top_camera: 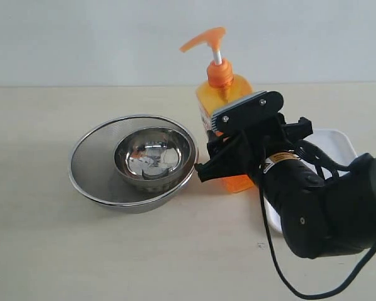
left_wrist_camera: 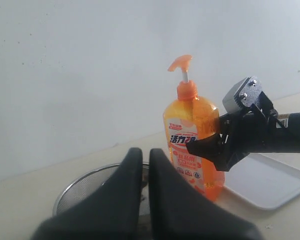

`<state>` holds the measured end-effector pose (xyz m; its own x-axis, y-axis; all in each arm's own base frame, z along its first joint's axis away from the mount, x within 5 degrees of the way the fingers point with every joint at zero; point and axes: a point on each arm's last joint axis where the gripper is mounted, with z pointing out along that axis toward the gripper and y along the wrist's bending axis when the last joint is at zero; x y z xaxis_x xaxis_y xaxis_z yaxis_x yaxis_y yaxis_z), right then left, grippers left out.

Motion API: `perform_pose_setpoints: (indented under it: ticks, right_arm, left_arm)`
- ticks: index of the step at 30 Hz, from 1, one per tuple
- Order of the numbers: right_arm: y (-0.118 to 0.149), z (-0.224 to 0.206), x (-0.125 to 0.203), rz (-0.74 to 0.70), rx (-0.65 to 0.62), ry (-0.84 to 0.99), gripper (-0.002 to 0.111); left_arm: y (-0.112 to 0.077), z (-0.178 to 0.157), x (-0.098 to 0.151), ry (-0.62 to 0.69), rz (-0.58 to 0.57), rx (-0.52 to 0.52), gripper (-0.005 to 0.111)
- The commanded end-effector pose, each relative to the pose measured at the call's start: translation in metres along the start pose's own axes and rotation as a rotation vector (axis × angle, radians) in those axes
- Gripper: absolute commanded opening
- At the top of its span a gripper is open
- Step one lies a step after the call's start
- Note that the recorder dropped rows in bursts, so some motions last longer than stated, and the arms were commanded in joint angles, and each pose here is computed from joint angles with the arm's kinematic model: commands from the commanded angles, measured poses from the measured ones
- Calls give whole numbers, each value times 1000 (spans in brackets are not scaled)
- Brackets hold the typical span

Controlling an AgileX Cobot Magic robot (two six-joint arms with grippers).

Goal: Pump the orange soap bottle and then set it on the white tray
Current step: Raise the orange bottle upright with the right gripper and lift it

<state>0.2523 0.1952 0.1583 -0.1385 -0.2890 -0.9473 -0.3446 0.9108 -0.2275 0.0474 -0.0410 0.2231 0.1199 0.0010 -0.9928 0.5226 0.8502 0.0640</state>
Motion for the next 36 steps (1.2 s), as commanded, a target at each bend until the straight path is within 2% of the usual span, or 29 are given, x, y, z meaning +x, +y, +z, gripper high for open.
perform_pose_setpoints:
  ticks: [1,26,36]
  right_arm:
    - [-4,-1,-14,2,47,-128,4]
    - [-18,-15,-46,111,92,-260,4]
    - [-38,-37,-77,113,170,-333,4]
  left_arm:
    - [0,0,1,-3,-19,-6,5]
    - [1,0,1,-1,-19,-14,5]
    - [1,0,1,-1,-19,-14,5]
